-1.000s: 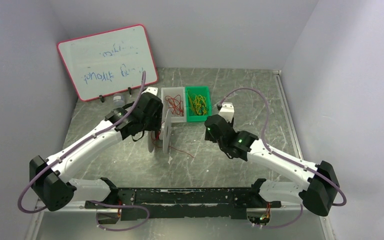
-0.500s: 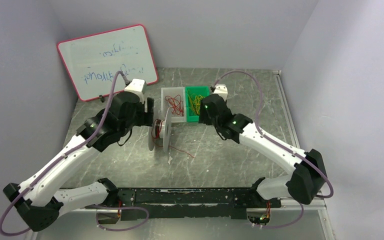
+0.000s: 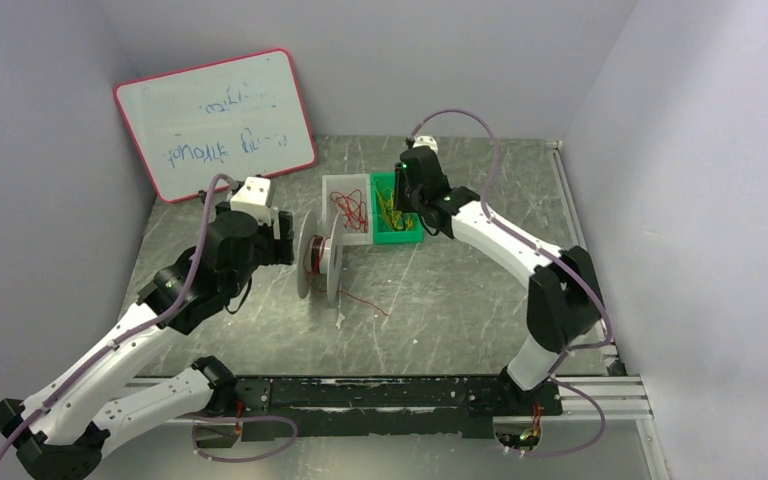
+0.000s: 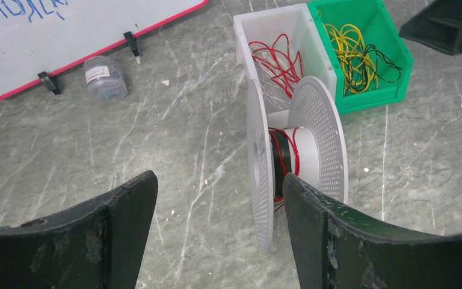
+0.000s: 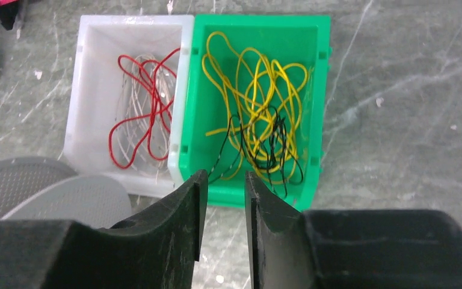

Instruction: Wrap the cables

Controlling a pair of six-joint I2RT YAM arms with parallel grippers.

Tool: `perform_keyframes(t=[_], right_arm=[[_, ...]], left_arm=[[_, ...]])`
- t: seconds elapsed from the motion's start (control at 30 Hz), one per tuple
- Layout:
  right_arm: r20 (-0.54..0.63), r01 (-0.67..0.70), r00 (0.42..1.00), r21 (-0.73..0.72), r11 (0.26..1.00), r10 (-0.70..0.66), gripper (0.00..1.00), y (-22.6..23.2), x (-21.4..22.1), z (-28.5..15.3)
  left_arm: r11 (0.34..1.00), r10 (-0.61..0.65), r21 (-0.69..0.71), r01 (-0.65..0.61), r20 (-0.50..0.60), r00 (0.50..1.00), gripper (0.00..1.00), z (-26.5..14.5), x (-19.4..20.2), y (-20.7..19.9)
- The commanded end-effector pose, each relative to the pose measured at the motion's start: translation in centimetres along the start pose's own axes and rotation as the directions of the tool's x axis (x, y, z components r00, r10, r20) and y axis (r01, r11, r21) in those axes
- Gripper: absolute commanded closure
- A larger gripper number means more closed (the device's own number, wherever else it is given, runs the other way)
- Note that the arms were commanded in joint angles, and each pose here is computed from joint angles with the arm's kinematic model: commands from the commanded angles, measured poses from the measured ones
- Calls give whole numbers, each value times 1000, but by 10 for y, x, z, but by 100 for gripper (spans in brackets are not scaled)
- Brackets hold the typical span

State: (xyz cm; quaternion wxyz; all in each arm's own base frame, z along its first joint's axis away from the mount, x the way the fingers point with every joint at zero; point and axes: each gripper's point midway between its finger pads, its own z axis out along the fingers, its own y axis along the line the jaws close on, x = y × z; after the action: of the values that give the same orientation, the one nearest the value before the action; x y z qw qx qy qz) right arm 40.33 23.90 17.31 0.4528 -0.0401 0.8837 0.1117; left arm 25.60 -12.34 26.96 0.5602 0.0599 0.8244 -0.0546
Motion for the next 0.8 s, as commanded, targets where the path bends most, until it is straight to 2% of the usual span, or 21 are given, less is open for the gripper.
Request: perform_keyframes(t=[0.0, 0.3, 0.77], right_arm=[[10, 23, 1000, -74, 997, -23, 67, 9, -16, 23], [-42, 38, 998, -74, 997, -41, 69, 6, -5, 70], [-94, 100, 990, -94, 991, -109, 69, 8, 19, 104]], left_arm=[[1000, -23, -15, 24, 73, 997, 19, -1, -12, 5], [1000, -19, -11, 20, 70, 997, 19, 0, -8, 5], [1000, -13, -1, 14, 66, 998, 19, 0, -7, 3]])
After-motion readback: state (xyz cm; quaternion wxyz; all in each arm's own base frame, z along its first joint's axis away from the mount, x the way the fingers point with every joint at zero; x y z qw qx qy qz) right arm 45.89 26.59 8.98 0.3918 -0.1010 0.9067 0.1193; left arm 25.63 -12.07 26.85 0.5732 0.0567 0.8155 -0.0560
